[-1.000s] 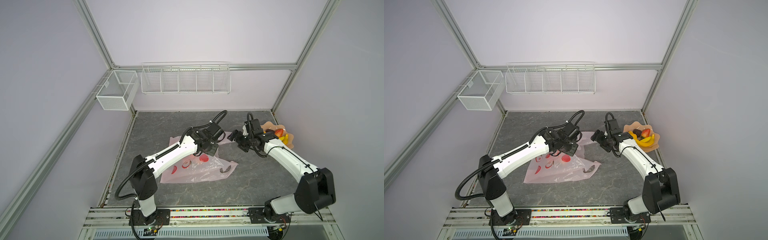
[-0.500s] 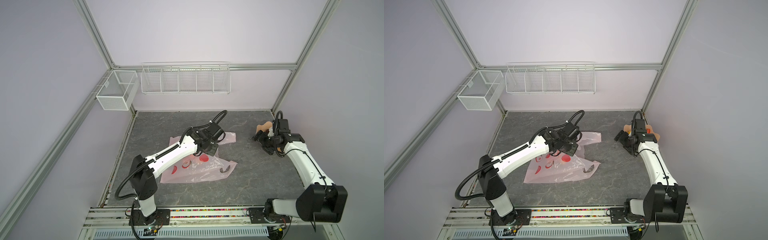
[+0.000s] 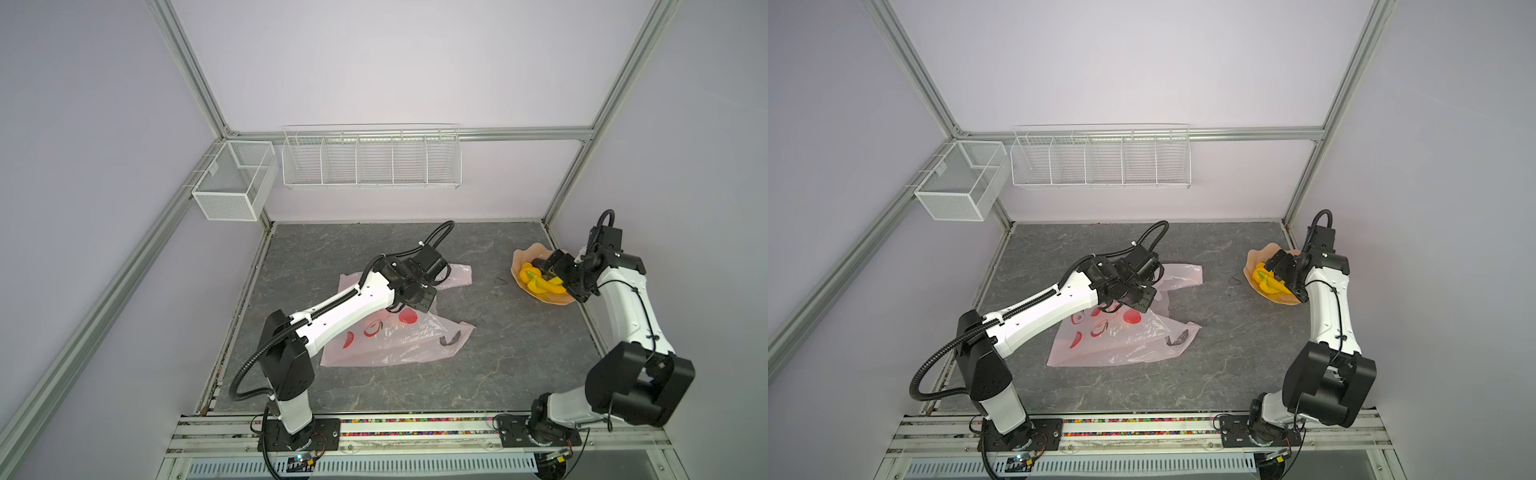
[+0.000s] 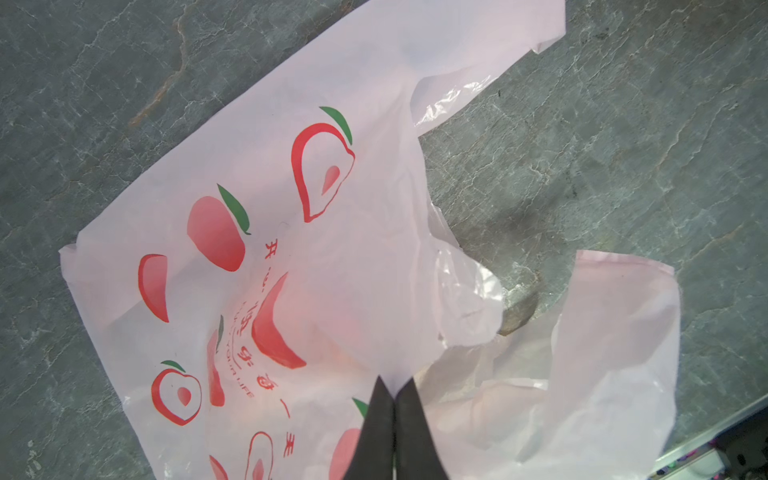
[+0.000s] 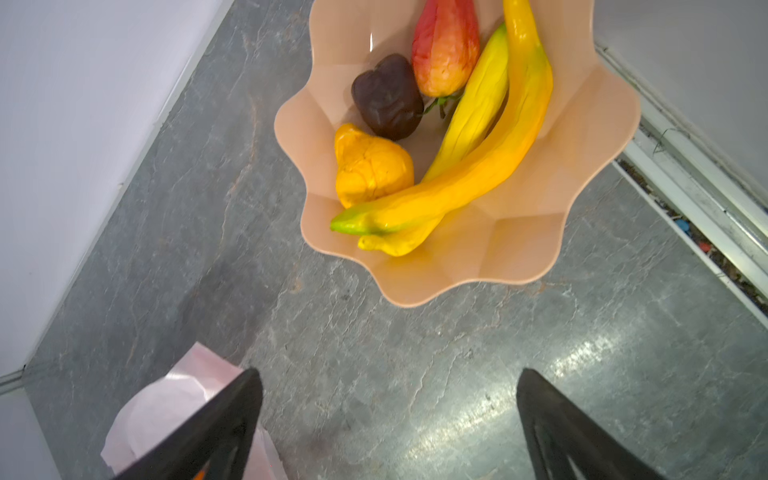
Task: Place the fruits into the plastic bag
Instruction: 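Lower the open right gripper over the dark brown fruit in the bowl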
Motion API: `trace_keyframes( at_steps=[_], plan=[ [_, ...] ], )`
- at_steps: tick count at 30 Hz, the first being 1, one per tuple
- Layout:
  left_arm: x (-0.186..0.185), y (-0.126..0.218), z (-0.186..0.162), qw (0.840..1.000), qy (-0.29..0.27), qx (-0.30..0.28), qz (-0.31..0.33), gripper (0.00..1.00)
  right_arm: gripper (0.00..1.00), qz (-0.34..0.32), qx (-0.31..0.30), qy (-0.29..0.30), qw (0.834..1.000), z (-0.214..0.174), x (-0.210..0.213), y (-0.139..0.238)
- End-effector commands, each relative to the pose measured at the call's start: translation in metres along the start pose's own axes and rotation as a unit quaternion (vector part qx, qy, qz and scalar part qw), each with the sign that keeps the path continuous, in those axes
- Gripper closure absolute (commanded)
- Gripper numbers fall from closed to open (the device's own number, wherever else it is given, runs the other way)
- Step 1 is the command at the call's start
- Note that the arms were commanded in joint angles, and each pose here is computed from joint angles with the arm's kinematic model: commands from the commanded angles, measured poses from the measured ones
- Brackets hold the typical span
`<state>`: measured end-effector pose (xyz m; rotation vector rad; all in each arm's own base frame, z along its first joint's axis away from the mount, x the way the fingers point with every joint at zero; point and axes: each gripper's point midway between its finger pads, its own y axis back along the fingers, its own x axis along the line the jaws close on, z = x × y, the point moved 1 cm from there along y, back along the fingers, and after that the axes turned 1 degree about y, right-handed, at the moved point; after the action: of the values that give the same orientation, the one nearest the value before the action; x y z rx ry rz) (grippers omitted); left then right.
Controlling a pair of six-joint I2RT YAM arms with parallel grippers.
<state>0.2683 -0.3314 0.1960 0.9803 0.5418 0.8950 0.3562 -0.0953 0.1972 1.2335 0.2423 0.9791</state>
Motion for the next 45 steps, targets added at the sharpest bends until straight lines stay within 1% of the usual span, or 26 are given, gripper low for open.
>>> trace_keyframes(
  at_steps=[1,4,11,17,20,30,38,45],
  plan=[
    [-0.002,0.008,-0.001,1.0,0.002,-0.008,-0.01,1.0,0.01,-0.017,0.008,0.018,1.0,0.017,-0.002,-0.012],
    [-0.001,0.008,-0.002,1.0,0.008,-0.01,-0.011,1.0,0.04,-0.028,0.018,0.02,0.999,0.031,-0.002,-0.03],
    [-0.004,0.006,-0.003,1.0,0.017,-0.011,-0.019,1.0,0.1,-0.043,0.052,0.017,0.998,0.049,0.0,-0.075],
    [-0.008,0.003,-0.001,0.999,0.018,-0.01,-0.027,1.0,0.12,-0.056,0.07,0.039,0.995,0.058,0.008,-0.103],
    [-0.011,0.003,0.002,0.999,0.018,-0.01,-0.032,1.0,0.13,-0.066,0.09,0.041,0.993,0.053,0.01,-0.114],
    [-0.017,0.001,0.01,0.999,0.015,-0.01,-0.041,1.0,0.14,-0.102,0.099,0.027,0.99,0.056,0.009,-0.144],
    [-0.016,0.001,0.008,0.999,0.016,-0.006,-0.04,1.0,0.16,-0.13,0.096,0.023,0.987,0.065,0.007,-0.157],
    [-0.016,0.002,0.007,0.999,0.015,-0.004,-0.041,1.0,0.19,-0.136,0.094,0.024,0.986,0.07,0.012,-0.167]
  ],
)
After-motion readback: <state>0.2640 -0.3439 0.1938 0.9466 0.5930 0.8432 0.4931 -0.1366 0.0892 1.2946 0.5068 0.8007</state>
